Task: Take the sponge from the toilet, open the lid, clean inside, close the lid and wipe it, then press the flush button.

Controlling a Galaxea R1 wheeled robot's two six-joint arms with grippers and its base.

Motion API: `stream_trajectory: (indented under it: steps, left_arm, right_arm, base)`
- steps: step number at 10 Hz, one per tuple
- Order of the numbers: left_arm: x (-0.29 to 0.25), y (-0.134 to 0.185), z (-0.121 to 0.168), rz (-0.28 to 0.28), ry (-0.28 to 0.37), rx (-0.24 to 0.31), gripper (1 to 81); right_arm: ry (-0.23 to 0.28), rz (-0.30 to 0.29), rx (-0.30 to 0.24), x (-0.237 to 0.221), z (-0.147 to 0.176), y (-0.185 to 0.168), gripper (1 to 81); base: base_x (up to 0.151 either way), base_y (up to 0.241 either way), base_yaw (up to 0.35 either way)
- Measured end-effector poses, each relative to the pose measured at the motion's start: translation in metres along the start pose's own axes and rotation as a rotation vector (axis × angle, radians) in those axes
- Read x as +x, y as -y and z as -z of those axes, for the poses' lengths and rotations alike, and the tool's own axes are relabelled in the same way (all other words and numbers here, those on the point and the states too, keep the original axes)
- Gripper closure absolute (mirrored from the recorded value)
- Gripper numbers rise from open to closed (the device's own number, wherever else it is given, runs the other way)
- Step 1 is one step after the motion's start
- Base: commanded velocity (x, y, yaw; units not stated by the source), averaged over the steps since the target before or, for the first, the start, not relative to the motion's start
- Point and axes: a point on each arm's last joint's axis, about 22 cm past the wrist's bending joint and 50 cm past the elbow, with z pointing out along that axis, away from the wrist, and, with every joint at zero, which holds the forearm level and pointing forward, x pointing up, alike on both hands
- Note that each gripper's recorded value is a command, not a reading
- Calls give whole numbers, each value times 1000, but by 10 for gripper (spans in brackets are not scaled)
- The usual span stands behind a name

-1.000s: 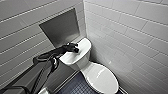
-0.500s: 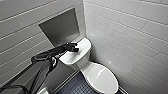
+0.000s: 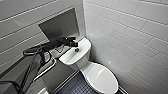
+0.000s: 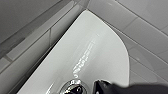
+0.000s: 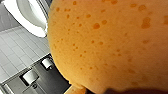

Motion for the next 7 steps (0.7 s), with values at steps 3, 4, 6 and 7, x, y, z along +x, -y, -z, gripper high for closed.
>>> stream_trajectory:
  steps: [3,4,6,7]
  left_arm:
    - [-10,-17,24,-35,28,-96,811]
    - [-21,-31,34,-62,46,-145,811]
    - [-51,-77,58,-135,95,-275,811]
    - [-71,-95,77,-166,122,-334,811]
  right_arm:
    - [-3,0,-2,0,0,-1,811]
    - [-17,0,-4,4,0,-2,811]
    - [-52,2,-20,11,2,-10,811]
    - [-62,4,-27,14,2,-14,811]
  base:
    - [0,0,0]
    - [0,0,0]
    - [0,0,0]
    - [0,0,0]
